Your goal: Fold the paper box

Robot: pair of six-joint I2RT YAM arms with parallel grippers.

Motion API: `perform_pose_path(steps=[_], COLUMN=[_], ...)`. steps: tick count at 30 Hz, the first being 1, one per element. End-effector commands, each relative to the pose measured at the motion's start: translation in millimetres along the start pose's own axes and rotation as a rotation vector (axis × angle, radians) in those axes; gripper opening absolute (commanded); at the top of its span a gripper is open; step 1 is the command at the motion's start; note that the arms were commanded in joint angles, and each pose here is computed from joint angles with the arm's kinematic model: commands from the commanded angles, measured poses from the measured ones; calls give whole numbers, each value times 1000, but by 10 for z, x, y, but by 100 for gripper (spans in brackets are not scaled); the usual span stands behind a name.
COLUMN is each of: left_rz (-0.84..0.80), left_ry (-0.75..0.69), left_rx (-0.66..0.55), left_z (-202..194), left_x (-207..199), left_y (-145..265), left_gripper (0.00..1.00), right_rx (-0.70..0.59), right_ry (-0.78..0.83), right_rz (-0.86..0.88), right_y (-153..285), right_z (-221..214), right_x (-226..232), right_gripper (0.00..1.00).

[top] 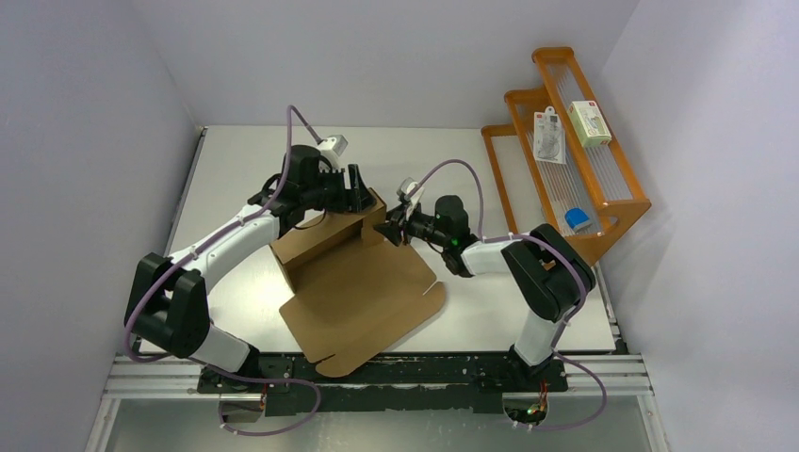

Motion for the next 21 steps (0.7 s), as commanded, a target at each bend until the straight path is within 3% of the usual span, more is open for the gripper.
perform_pose_path(steps=[1, 21], left_rz=[-36, -173], left_ry=[17, 77], left_rx=[43, 103], left_z=[-35, -54], left_x=[10, 44], left_y=[-11, -31], left_gripper=[73, 69], right_rx=[-63, -81], right_ry=[43, -18], right_rz=[-50, -197], right_y=[-99, -248], right_z=[107, 282], right_x=[-73, -2], right_gripper=[43, 30])
Point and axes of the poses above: each gripper's point midway between its finger pads, its own y axis back along the fingers, its own x axis along the line the jaws close on, z = x × y, the point moved 10 cm from there along y, back along the fingers, and after that the axes turned 15 degrees about y, right-handed, at the moved point
